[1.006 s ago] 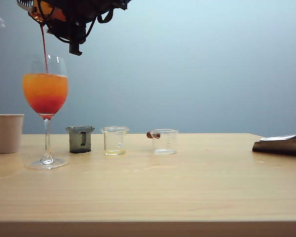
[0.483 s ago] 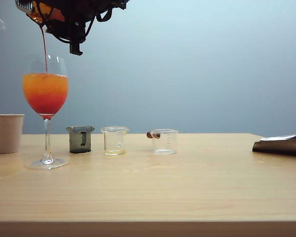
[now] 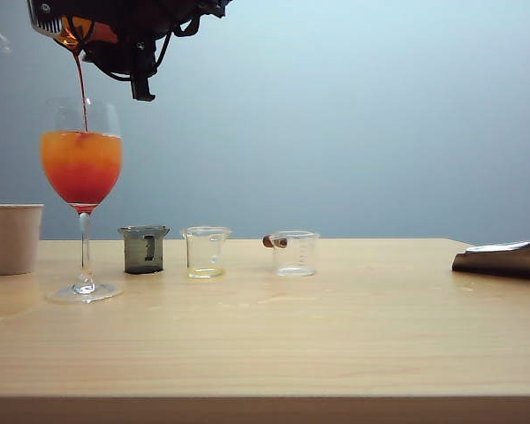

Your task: Pick up the fourth measuring cup from the left, pour the grenadine inside into the goblet, and finally put the measuring cup back in its original place.

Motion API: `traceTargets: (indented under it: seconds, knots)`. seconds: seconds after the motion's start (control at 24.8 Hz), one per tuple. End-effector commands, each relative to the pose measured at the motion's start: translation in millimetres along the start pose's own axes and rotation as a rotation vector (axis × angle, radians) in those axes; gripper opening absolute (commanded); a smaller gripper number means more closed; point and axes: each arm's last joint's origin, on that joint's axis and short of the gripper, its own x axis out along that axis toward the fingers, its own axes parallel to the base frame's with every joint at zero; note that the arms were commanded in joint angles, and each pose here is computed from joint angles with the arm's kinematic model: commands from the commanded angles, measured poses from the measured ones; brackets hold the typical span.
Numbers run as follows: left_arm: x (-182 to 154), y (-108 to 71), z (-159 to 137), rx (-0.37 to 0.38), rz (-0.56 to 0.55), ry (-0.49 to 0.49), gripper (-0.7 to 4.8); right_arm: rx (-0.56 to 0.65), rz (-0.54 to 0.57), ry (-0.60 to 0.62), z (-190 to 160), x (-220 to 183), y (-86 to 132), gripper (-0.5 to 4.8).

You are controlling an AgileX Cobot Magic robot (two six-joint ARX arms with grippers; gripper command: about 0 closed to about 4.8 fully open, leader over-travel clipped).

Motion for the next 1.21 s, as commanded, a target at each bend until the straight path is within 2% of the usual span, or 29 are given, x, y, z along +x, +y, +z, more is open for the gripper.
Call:
traceTargets:
  seconds: [0.04,0.4,0.76,1.21]
  knots:
    - [-1.1,0.5,1.6,-0.002,0.005,-0.013,-0.05,-0.041,-0.037,-0.041,0.9,-1.7,-7.8,1.07]
    - [-1.1,0.5,1.6,-0.002,0.005,-0.013,-0.05,-0.243,-0.041,-0.037,0.9,-1.7,-7.7,1.07]
    - [-1.1,0.5,1.7,-0.002,0.005,-0.013,-0.05,-0.377,-0.048,-0.057,1.9,-1.8,-6.7,1.07]
    - [-1.1,0.5,1.6,-0.002,0.005,-0.013,-0.04,-0.379,-0.071,-0.079,5.1,-1.6,-8.6,1.07]
